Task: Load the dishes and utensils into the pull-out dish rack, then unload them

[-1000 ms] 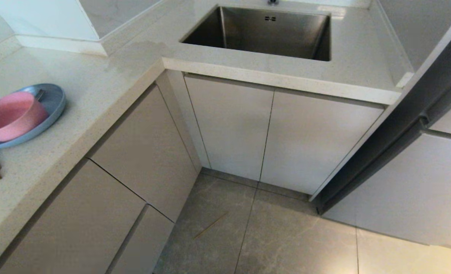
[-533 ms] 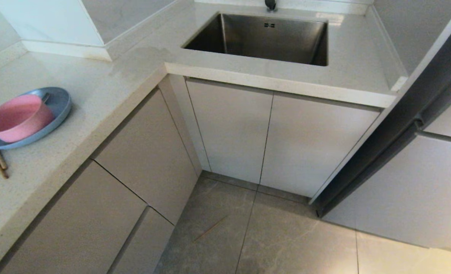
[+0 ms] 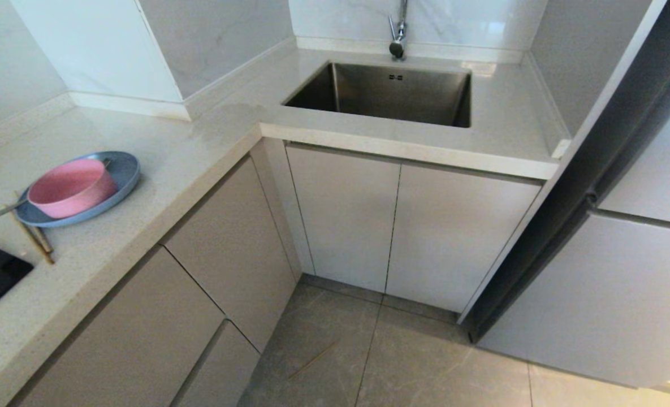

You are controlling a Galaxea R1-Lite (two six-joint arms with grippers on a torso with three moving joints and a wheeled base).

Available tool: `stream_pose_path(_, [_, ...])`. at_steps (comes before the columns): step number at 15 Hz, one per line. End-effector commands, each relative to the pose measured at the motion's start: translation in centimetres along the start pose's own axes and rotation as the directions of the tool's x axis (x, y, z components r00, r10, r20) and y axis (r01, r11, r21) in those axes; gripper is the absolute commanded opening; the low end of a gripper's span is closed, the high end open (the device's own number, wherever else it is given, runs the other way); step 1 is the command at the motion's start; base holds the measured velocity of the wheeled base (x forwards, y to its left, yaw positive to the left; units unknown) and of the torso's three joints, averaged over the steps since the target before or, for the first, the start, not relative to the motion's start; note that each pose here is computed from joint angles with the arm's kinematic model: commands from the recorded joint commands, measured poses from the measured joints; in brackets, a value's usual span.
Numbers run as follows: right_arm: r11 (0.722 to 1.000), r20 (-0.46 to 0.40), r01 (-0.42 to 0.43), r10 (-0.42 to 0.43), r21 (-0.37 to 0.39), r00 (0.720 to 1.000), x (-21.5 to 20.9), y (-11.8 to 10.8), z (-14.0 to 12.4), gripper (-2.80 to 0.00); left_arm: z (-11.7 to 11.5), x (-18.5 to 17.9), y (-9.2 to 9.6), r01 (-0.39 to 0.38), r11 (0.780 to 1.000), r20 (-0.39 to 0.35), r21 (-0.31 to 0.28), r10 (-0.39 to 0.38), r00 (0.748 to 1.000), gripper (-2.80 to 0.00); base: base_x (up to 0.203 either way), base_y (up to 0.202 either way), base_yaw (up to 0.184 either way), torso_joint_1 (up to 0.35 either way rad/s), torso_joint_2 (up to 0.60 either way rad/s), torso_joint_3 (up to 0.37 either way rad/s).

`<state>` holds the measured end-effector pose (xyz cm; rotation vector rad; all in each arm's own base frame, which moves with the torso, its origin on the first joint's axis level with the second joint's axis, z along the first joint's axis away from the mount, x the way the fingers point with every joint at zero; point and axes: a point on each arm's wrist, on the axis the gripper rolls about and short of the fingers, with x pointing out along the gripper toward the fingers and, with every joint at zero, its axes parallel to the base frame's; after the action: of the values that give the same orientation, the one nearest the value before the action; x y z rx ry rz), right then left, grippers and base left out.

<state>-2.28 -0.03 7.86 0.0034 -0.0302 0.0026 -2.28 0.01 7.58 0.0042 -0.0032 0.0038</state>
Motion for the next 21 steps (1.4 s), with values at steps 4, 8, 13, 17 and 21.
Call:
stream_pose_path(4, [1.000, -0.007, 0.000, 0.000, 0.000, 1.000, 0.05, 0.00, -0.21, -2.80, -0.02, 0.03, 0.00, -0.001, 1.000, -0.002, 0.002, 0.001, 1.000, -2.80, 0.000, 0.000, 0.000, 0.003, 0.00, 0.201])
stream_pose_path(8, [1.000, -0.007, 0.000, 0.000, 0.000, 1.000, 0.05, 0.00, -0.21, -2.80, -0.04, 0.03, 0.00, -0.001, 1.000, -0.003, 0.002, 0.001, 1.000, -2.80, 0.000, 0.000, 0.000, 0.006, 0.00, 0.196])
stream_pose_path(13, [1.000, -0.007, 0.000, 0.000, 0.000, 1.000, 0.05, 0.00, -0.21, -2.80, -0.02, 0.03, 0.00, -0.001, 1.000, -0.002, 0.002, 0.001, 1.000, -2.80, 0.000, 0.000, 0.000, 0.004, 0.00, 0.206])
stream_pose_path(17, [1.000, -0.008, 0.000, 0.000, 0.000, 1.000, 0.06, 0.00, -0.24, -2.80, -0.02, 0.03, 0.00, -0.001, 1.000, -0.002, 0.002, 0.001, 1.000, -2.80, 0.000, 0.000, 0.000, 0.002, 0.00, 0.205])
stream_pose_path(21, [1.000, -0.009, 0.000, 0.000, 0.000, 1.000, 0.06, 0.00, -0.25, -2.80, -0.02, 0.03, 0.00, -0.001, 1.000, -0.002, 0.002, 0.001, 1.000, -2.80, 0.000, 0.000, 0.000, 0.000, 0.00, 0.201])
